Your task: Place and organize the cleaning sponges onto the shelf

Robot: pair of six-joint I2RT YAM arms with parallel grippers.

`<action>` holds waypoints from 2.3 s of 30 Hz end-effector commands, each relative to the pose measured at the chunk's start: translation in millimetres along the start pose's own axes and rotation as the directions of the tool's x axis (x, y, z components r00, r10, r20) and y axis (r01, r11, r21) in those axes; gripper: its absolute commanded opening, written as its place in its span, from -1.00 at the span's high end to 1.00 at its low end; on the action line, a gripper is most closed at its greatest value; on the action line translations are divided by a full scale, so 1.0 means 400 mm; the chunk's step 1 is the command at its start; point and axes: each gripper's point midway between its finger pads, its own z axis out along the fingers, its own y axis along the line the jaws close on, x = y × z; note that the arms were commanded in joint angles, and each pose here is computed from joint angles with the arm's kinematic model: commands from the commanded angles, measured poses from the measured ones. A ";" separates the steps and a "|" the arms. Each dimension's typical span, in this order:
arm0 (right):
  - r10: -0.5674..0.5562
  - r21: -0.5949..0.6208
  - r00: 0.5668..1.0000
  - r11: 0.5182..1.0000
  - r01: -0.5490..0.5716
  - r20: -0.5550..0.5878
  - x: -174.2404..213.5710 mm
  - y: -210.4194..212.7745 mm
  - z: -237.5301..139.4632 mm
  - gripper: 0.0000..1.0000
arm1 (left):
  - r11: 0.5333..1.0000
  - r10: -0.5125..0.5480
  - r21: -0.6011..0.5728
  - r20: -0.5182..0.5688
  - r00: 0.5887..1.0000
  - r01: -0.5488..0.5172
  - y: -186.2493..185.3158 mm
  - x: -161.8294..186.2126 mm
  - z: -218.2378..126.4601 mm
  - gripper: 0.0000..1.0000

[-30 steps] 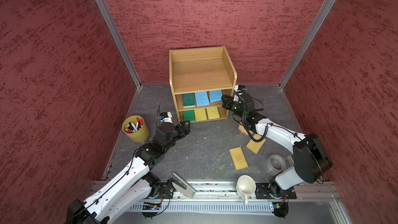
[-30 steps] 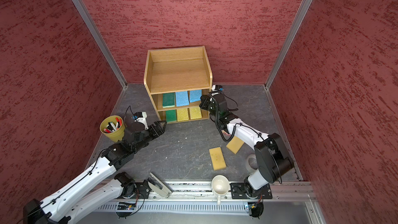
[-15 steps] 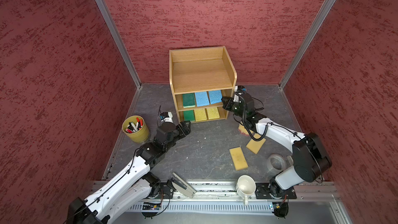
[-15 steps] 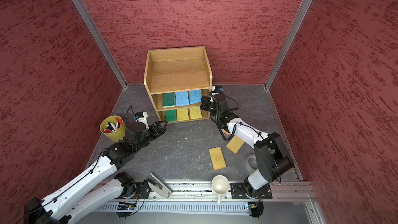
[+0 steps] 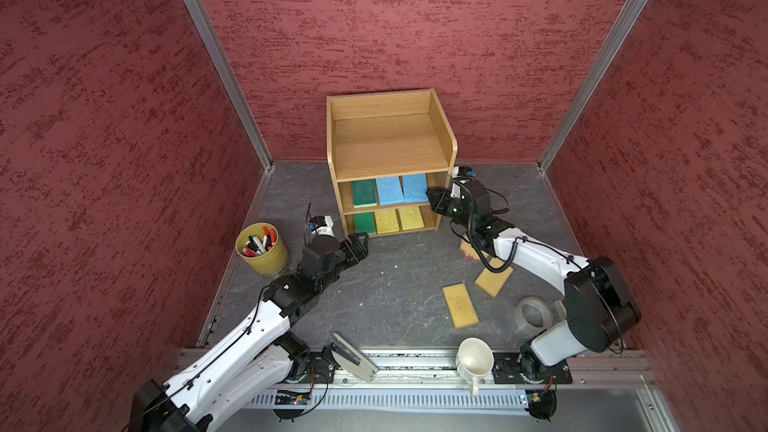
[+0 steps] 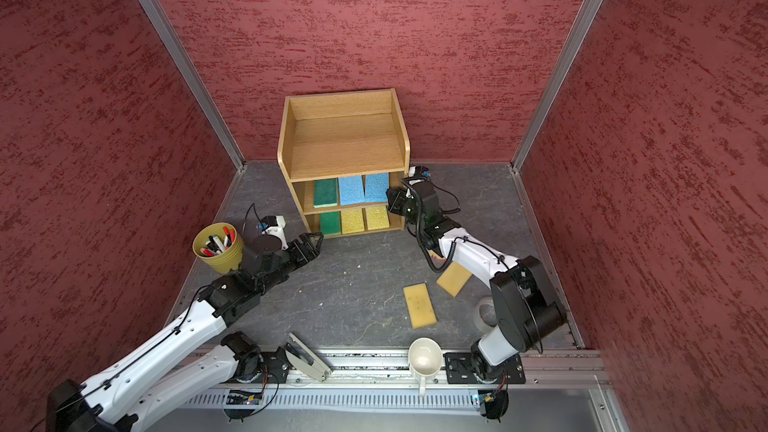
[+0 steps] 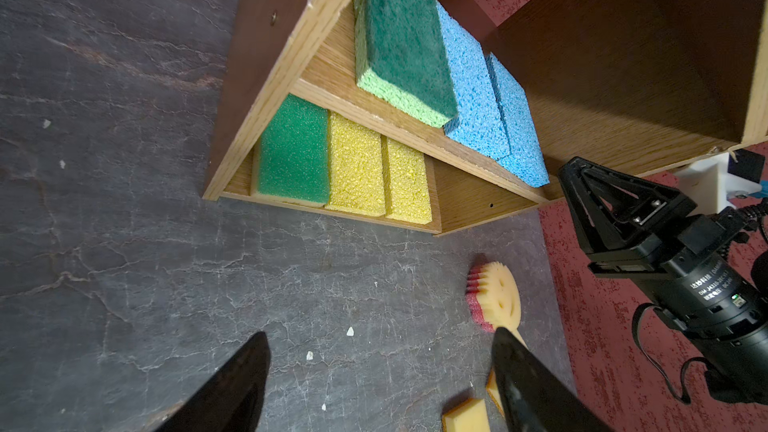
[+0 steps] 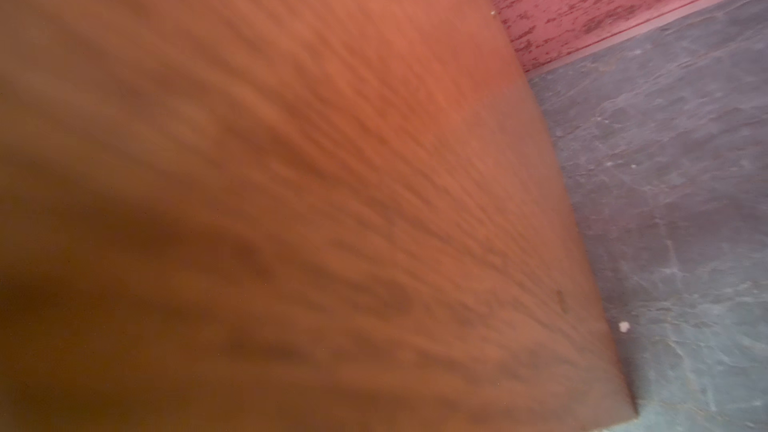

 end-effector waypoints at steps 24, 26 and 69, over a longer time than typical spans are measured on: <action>0.114 -0.049 0.988 0.992 -0.120 -0.104 0.062 0.000 0.006 1.00 | 0.999 0.004 0.038 0.010 1.000 -0.004 -0.037 -0.020 0.009 -0.68; 0.115 -0.043 0.988 0.992 -0.120 -0.101 0.061 -0.003 0.007 1.00 | 0.999 0.004 0.039 0.011 1.000 -0.005 -0.037 -0.020 0.010 -0.68; -0.016 0.044 0.999 0.999 0.014 0.046 -0.037 0.015 -0.035 0.76 | 0.999 -0.001 0.037 0.014 1.000 0.001 -0.031 -0.017 0.001 -0.69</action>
